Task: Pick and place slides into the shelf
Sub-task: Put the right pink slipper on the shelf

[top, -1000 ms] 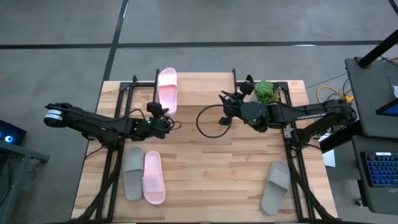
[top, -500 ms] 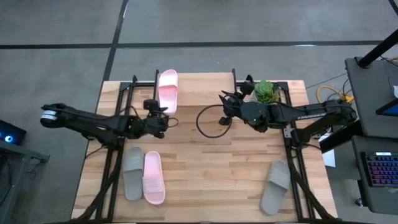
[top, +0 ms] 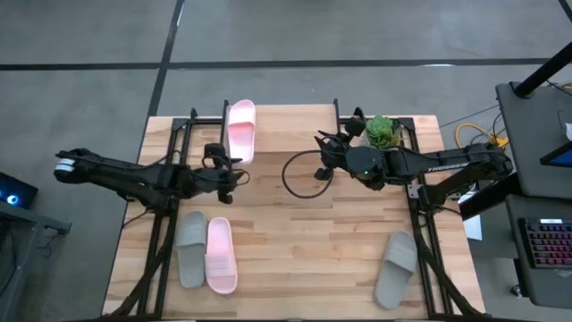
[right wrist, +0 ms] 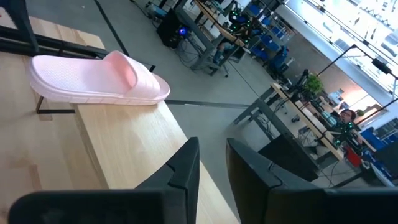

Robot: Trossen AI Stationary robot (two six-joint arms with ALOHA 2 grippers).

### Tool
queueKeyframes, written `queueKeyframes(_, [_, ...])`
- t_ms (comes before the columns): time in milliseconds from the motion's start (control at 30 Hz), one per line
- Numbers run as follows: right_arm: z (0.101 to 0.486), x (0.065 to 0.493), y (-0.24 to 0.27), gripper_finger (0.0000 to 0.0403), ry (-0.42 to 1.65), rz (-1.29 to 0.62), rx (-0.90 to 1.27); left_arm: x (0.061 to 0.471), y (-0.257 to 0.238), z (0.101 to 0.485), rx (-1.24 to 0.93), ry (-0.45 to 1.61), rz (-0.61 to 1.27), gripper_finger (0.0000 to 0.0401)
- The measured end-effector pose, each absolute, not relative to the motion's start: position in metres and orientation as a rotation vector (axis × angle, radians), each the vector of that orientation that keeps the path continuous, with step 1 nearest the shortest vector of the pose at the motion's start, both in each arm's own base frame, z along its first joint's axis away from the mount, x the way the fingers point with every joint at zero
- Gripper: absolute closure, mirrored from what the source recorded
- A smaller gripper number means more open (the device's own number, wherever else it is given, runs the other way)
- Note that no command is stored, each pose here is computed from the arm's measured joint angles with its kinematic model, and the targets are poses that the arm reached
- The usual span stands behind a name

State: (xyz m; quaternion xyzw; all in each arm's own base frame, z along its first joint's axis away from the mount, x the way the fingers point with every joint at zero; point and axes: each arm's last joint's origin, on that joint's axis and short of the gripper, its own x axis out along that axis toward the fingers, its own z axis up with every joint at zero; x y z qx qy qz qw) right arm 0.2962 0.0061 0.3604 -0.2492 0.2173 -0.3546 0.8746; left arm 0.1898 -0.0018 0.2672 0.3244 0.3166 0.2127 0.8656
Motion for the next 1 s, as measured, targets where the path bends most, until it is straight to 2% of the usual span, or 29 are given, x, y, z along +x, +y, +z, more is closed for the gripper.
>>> queueKeyframes(100, [0.36, 0.296, 0.006, 0.0328, 0.453, -0.74, -0.519, 0.186, 0.002, 0.278, 0.686, 0.64, 0.553, 0.0211])
queueKeyframes(233, [0.36, 0.296, 0.006, 0.0323, 0.452, -0.741, -0.519, 0.189, 0.016, 0.286, 0.784, 0.72, 0.708, 0.0212])
queueKeyframes(467, [0.36, 0.296, 0.006, 0.0331, 0.453, -0.74, -0.518, 0.217, 0.059, 0.29, 0.845, 0.897, 0.714, 0.0212])
queueKeyframes(733, [0.36, 0.296, 0.006, 0.033, 0.459, -0.738, -0.53, 0.229, 0.102, 0.302, 0.851, 0.987, 0.695, 0.0212])
queueKeyframes(1000, [0.36, 0.296, 0.006, 0.0324, 0.467, -0.735, -0.54, 0.237, 0.121, 0.287, 0.838, 1.109, 0.629, 0.0212])
